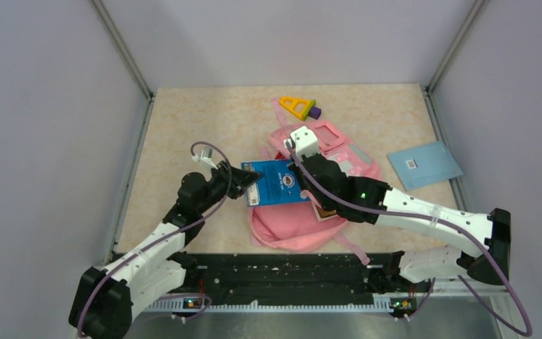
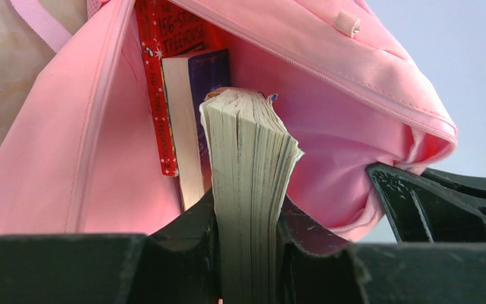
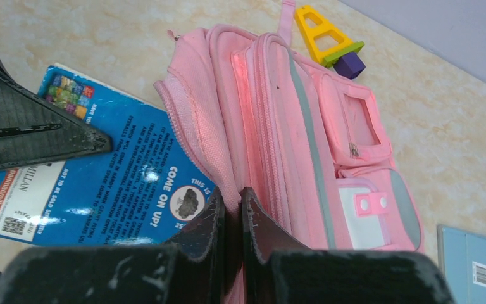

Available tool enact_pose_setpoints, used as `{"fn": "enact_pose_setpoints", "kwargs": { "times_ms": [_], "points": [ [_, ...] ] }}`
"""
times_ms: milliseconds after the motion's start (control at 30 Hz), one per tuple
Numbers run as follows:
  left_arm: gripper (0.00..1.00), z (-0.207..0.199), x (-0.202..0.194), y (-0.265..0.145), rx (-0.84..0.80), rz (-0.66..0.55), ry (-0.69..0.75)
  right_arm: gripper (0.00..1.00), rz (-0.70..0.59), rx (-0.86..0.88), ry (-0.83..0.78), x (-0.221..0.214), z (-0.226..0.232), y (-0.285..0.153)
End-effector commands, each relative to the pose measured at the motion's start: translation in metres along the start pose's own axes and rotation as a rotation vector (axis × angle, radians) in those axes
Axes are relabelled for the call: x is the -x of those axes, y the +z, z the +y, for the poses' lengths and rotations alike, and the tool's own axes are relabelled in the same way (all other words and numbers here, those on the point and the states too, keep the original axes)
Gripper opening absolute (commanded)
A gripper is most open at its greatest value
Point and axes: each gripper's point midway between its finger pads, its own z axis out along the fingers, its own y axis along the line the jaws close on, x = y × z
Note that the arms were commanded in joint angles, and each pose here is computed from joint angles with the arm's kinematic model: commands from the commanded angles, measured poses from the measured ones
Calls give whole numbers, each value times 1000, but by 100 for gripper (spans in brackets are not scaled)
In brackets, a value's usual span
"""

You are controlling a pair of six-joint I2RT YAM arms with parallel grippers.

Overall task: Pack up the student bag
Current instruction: Place the book in the student bag.

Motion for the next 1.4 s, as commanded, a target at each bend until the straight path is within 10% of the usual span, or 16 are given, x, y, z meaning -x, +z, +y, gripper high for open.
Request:
{"fn": "enact_pose_setpoints", "kwargs": {
  "times_ms": [0,600,900,1367],
  "points": [
    [0,-56,18,13,-173,-80,40,0,-248,30,223,89,-6,-20],
    [0,-50,-42,139,-95,-77,153,0,-236,9,180,83,-10,-19],
    [86,12,-41,135,195,-11,496,0,-215,-57,142,71,-27,-25],
    [96,76,16,12,595,23,922,0,-212,-46,131,66,-24,-22]
  ]
}}
